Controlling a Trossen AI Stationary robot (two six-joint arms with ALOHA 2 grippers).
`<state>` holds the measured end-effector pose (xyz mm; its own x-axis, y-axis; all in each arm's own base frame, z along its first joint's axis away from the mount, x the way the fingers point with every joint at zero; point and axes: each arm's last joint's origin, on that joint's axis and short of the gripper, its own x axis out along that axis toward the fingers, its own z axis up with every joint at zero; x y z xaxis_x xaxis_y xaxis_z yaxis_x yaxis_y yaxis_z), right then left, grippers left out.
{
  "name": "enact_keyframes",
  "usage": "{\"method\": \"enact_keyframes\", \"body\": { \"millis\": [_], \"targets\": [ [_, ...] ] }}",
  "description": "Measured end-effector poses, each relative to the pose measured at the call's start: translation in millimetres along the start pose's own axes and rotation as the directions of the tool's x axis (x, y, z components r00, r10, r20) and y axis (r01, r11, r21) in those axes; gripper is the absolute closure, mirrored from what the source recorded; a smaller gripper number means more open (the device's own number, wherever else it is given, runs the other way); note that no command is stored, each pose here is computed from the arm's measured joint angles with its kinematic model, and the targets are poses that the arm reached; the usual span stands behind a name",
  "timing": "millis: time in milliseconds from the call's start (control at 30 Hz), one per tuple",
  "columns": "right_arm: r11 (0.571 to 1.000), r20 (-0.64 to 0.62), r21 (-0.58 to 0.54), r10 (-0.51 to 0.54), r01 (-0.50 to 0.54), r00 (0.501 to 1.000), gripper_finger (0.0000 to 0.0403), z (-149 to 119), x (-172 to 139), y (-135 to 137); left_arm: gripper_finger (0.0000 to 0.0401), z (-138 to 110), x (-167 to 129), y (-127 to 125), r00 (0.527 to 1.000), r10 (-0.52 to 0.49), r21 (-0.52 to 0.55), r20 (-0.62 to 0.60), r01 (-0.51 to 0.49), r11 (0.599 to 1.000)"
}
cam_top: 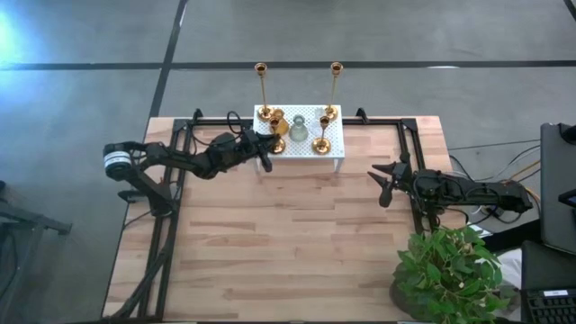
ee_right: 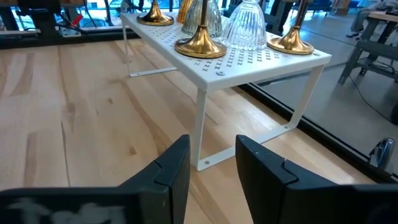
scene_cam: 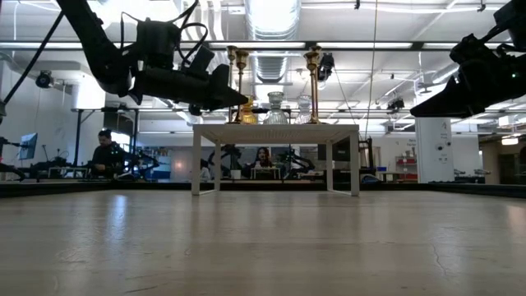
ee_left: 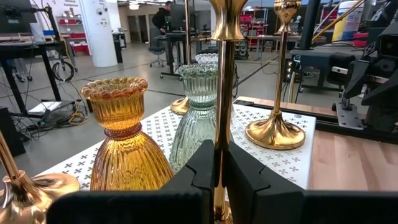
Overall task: Pick & Place candle stick holders
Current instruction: Put the golden candle holder on the shelf, then return to Home Position
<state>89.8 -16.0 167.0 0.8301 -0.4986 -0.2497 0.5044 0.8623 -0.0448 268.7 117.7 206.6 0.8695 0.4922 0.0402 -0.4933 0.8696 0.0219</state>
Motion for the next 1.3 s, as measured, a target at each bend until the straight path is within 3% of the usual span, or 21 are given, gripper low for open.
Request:
{"method": "enact_keyframes", "body": {
  "millis": [400, 1100, 1300],
  "targets": [
    [1.000, 0.000, 0.001, 0.000, 0.000, 1.000, 0.0268, 0.0, 0.0, 0.0, 0.0369, -1.4, 0.1, 0.8, 1.000, 0.011, 0.000, -0.016, -0.011, 1.000],
    [1.000, 0.000, 0.001, 0.000, 0.000, 1.000, 0.0300, 0.0, 0.0, 0.0, 0.0344, -2.7, 0.2, 0.8, 1.000, 0.012, 0.000, -0.025, -0.012, 1.000],
    [1.000, 0.000, 0.000, 0.000, 0.000, 1.000, 0.0305, 0.0, 0.0, 0.0, 0.0311, -2.5, 0.2, 0.7, 1.000, 0.009, -0.002, -0.023, -0.009, 1.000]
  ]
}}
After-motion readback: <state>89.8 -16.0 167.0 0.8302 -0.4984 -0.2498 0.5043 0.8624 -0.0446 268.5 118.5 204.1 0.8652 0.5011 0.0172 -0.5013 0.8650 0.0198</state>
